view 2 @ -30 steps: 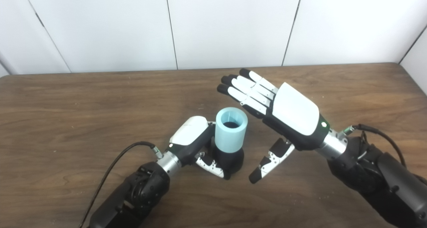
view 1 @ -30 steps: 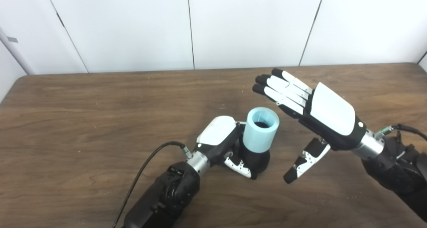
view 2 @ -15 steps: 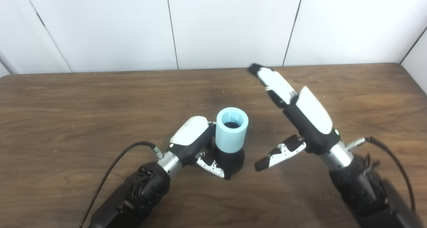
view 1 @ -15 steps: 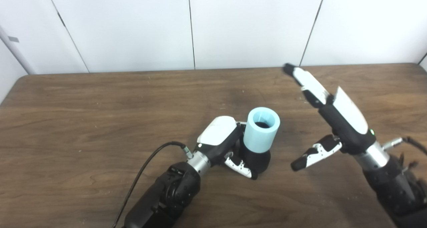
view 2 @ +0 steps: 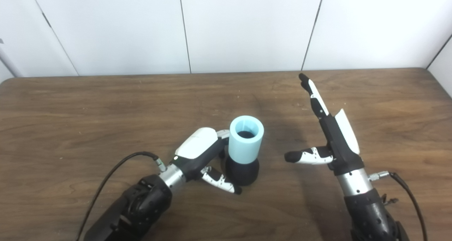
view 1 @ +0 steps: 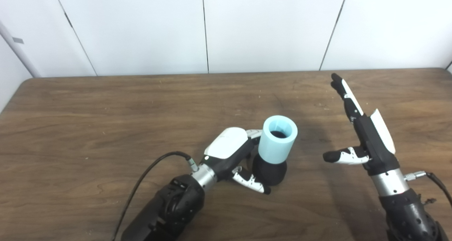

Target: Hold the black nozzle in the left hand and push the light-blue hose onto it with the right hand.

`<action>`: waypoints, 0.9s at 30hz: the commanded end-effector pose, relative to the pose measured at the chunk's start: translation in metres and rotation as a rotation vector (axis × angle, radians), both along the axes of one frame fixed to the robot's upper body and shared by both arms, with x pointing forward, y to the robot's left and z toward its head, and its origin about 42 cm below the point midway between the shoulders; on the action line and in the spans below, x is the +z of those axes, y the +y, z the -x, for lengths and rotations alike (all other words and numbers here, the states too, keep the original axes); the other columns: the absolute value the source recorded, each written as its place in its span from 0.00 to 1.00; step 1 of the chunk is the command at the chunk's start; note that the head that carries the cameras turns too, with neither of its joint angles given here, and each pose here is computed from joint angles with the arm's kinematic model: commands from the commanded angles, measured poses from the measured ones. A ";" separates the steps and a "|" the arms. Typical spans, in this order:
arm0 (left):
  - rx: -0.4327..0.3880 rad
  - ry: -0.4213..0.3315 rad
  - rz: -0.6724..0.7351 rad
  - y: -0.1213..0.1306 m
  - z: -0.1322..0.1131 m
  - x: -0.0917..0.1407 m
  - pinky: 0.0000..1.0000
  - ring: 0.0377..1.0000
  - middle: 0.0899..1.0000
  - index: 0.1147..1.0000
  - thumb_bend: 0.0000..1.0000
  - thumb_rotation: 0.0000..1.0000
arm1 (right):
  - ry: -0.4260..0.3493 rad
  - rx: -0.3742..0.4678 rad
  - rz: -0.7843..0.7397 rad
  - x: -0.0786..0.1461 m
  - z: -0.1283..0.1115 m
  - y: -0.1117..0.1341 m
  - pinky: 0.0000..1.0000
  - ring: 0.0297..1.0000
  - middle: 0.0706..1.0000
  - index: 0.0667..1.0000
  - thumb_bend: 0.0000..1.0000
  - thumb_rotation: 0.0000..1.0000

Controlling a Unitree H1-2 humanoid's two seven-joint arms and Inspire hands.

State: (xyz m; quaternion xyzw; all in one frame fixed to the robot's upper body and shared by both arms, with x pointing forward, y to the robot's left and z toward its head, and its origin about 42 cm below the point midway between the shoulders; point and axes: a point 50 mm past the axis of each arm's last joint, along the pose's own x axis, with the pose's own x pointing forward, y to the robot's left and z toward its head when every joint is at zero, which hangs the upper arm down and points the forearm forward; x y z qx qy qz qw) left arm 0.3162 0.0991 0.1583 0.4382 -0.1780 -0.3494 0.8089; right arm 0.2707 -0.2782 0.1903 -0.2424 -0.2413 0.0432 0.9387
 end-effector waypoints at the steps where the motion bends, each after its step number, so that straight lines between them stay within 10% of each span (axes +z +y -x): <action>1: -0.068 0.121 -0.103 0.011 0.011 -0.031 0.97 0.94 0.90 0.78 1.00 0.21 | -0.043 -0.002 0.000 0.007 -0.003 -0.001 0.98 0.98 1.00 1.00 0.98 0.79; 9: -0.052 0.099 -0.055 0.029 0.005 -0.026 1.00 1.00 0.97 0.88 1.00 0.23 | -0.024 -0.002 -0.082 -0.003 -0.004 0.008 0.99 0.98 1.00 1.00 0.97 0.80; 27: 0.361 0.087 0.461 0.112 -0.009 0.014 0.97 0.99 0.95 0.90 1.00 0.49 | 0.211 0.006 -0.483 -0.037 -0.002 0.035 1.00 1.00 1.00 1.00 0.87 0.93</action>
